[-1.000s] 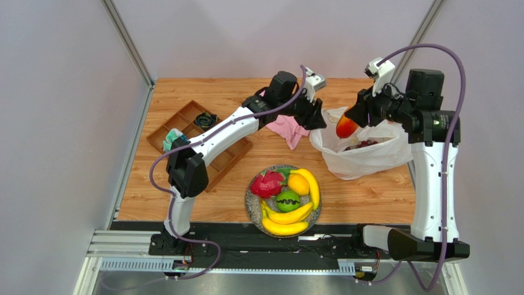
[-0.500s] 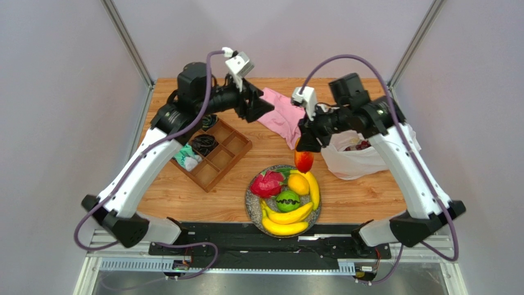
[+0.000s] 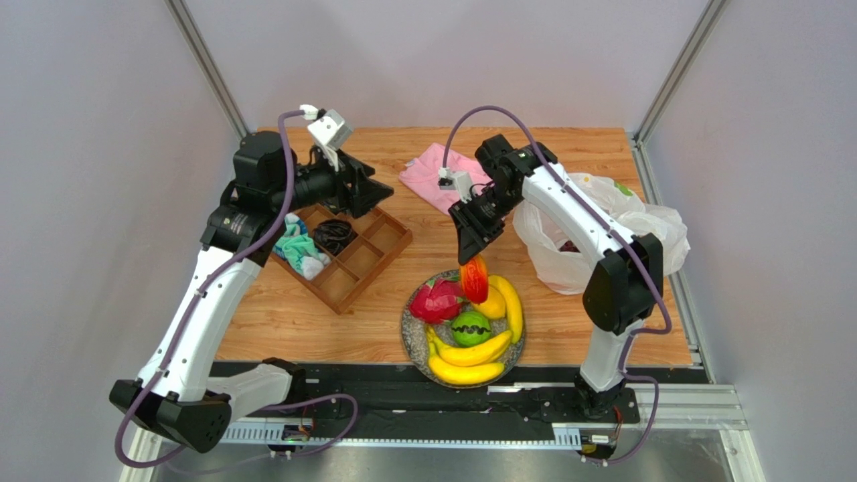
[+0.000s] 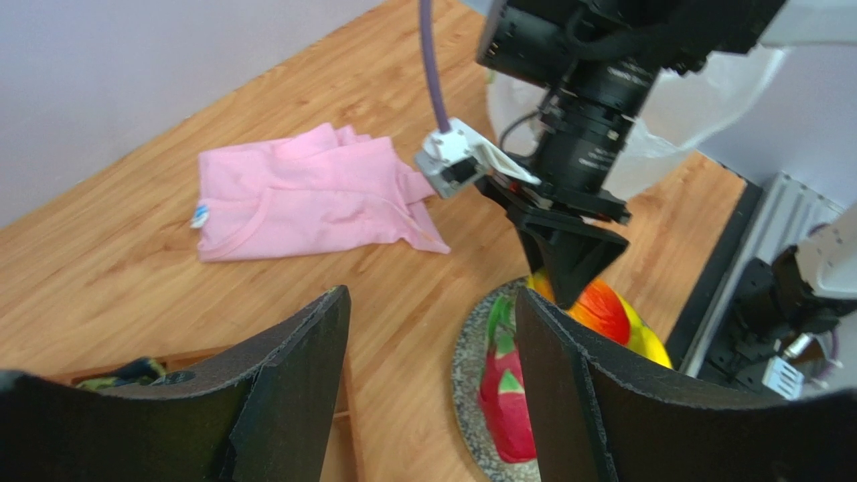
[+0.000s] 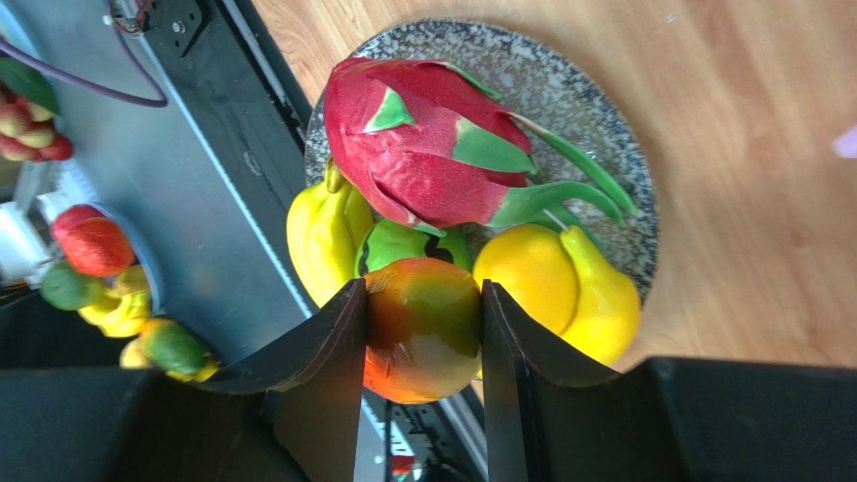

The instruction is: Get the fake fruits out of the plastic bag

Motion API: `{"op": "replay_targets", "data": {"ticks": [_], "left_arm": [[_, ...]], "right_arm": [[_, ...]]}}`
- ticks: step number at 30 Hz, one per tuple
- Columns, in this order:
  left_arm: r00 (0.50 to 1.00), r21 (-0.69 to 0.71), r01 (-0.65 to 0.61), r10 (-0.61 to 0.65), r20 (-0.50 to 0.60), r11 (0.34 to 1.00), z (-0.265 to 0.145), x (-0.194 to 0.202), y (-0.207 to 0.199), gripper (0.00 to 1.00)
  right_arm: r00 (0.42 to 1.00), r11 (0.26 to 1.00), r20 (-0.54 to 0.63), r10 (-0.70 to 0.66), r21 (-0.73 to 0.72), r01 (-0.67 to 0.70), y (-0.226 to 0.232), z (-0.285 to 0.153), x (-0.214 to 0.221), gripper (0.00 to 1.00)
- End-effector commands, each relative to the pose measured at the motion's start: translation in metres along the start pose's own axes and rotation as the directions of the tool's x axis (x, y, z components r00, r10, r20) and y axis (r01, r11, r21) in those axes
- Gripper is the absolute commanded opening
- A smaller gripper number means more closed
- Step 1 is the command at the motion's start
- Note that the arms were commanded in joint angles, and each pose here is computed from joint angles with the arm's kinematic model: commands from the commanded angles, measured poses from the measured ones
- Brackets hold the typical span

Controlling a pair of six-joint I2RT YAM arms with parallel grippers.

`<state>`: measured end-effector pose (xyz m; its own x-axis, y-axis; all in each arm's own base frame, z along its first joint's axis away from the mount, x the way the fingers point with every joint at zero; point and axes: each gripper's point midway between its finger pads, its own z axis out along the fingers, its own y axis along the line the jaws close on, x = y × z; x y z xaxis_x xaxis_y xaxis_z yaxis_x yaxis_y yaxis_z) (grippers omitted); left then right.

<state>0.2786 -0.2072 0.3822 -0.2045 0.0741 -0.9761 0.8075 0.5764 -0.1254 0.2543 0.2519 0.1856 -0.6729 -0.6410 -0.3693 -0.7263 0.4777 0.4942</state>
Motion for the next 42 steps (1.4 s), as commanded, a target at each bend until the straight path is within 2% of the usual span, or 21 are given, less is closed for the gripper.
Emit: {"op": "replay_targets", "data": {"ticks": [1,6,10,15,17,19,23,26,28,29,32,38,39,40,42], "left_arm": [[0.998,-0.036,0.007,-0.005,0.059,0.999,-0.005,-0.012,0.023,0.7],[0.999,-0.02,0.03,-0.029,0.033,0.999,0.0,-0.001,0.025,0.7],[0.998,-0.003,0.056,-0.056,0.031,0.998,0.005,0.006,0.026,0.7],[0.997,0.005,0.077,-0.077,0.021,0.997,0.009,0.008,0.027,0.69],[0.996,0.009,0.083,-0.083,0.019,0.997,0.012,0.009,0.028,0.69],[0.996,0.011,0.088,-0.088,0.02,0.996,0.015,0.008,0.031,0.69],[0.995,0.013,0.094,-0.095,0.018,0.995,0.019,0.009,0.033,0.69],[0.994,0.018,0.108,-0.108,0.01,0.994,0.022,0.011,0.035,0.68],[0.993,0.029,0.12,-0.12,0.009,0.992,0.025,0.012,0.034,0.68],[0.992,0.031,0.123,-0.123,0.008,0.992,0.025,0.013,0.034,0.68],[0.991,0.035,0.131,-0.132,0.006,0.991,0.027,0.015,0.034,0.68],[0.99,0.044,0.139,-0.14,0.003,0.989,0.029,0.017,0.034,0.68],[0.99,0.047,0.139,-0.139,0.005,0.989,0.029,0.016,0.034,0.68],[0.99,0.048,0.142,-0.143,0.006,0.989,0.029,0.017,0.034,0.68],[0.989,0.055,0.146,-0.146,0.006,0.988,0.03,0.016,0.033,0.68]], "right_arm": [[0.99,0.987,-0.027,0.136,-0.086,-0.137,0.006,0.011,0.001,0.25],[0.955,0.949,-0.102,0.278,-0.125,-0.289,0.004,0.036,0.024,0.28],[0.947,0.943,-0.122,0.298,-0.115,-0.312,-0.005,0.046,0.028,0.31],[0.942,0.938,-0.124,0.311,-0.121,-0.325,-0.017,0.056,0.017,0.28],[0.943,0.94,-0.122,0.31,-0.112,-0.324,-0.021,0.057,0.015,0.31],[0.939,0.938,-0.132,0.319,-0.099,-0.332,-0.028,0.06,0.017,0.39],[0.937,0.939,-0.134,0.322,-0.08,-0.334,-0.037,0.064,0.019,0.4],[0.938,0.941,-0.133,0.32,-0.067,-0.331,-0.044,0.069,0.017,0.45],[0.941,0.944,-0.122,0.315,-0.063,-0.324,-0.046,0.069,0.012,0.51],[0.937,0.94,-0.122,0.326,-0.062,-0.336,-0.048,0.071,0.01,0.59],[0.94,0.942,-0.1,0.327,-0.042,-0.332,-0.052,0.069,0.002,0.72],[0.944,0.948,-0.09,0.316,-0.005,-0.318,-0.052,0.059,0.006,0.81],[0.948,0.95,-0.078,0.31,-0.003,-0.311,-0.049,0.055,0.004,0.86],[0.947,0.95,-0.076,0.311,0.006,-0.311,-0.049,0.053,0.004,1.0],[0.952,0.953,-0.062,0.301,0.046,-0.299,-0.052,0.046,0.004,1.0]]}}
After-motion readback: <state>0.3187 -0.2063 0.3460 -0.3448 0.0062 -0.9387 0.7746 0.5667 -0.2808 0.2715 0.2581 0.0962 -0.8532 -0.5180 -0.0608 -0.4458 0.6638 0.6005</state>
